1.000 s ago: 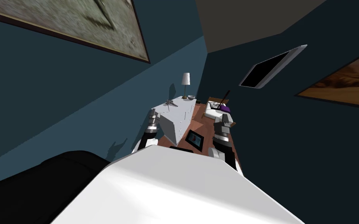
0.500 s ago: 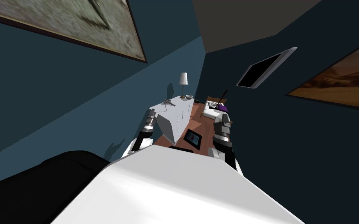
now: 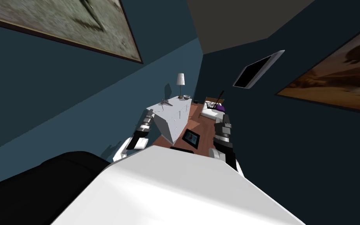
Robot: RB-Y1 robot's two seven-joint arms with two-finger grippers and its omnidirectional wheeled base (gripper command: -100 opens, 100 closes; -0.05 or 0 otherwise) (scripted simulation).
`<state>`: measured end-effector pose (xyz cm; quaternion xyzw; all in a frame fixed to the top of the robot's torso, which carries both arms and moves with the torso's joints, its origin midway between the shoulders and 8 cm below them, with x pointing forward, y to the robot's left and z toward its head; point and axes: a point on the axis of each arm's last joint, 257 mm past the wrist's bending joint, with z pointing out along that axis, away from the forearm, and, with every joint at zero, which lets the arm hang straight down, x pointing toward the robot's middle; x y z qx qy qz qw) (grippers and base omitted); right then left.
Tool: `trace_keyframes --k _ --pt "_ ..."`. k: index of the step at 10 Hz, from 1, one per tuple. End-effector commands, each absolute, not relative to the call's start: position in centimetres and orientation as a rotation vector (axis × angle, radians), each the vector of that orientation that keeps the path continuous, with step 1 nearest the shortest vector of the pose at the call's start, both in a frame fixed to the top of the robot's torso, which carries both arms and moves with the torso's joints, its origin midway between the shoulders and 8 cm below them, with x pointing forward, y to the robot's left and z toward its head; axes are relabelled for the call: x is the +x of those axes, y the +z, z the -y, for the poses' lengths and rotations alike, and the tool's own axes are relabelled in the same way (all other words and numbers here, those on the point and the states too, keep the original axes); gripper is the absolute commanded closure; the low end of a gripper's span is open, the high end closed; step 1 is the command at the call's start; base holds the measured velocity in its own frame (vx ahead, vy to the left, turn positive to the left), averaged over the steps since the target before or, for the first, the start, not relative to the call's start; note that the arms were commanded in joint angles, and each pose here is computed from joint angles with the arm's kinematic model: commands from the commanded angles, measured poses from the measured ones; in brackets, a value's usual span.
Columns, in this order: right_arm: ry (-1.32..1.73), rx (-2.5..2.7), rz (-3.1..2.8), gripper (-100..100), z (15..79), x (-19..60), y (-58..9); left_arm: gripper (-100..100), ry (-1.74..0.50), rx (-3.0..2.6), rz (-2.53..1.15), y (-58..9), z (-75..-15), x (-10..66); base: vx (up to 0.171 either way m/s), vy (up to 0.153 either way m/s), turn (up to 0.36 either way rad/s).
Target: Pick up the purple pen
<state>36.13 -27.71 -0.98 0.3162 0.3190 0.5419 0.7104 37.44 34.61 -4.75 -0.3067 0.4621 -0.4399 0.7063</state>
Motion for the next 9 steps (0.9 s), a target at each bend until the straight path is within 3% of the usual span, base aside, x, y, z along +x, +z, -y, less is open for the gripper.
trace_keyframes --k 1,9 --pt "1.202 0.702 -0.708 0 27.7 36.1 -1.0 -100 -0.92 -0.67 -1.057 -4.8 -35.9 37.5 -0.041 -0.116 -0.044" --pt "1.202 0.702 -0.708 0 27.7 36.1 -1.0 -100 -0.661 -0.642 -1.195 -4.9 -42.8 37.4 -0.011 -0.075 -0.086"
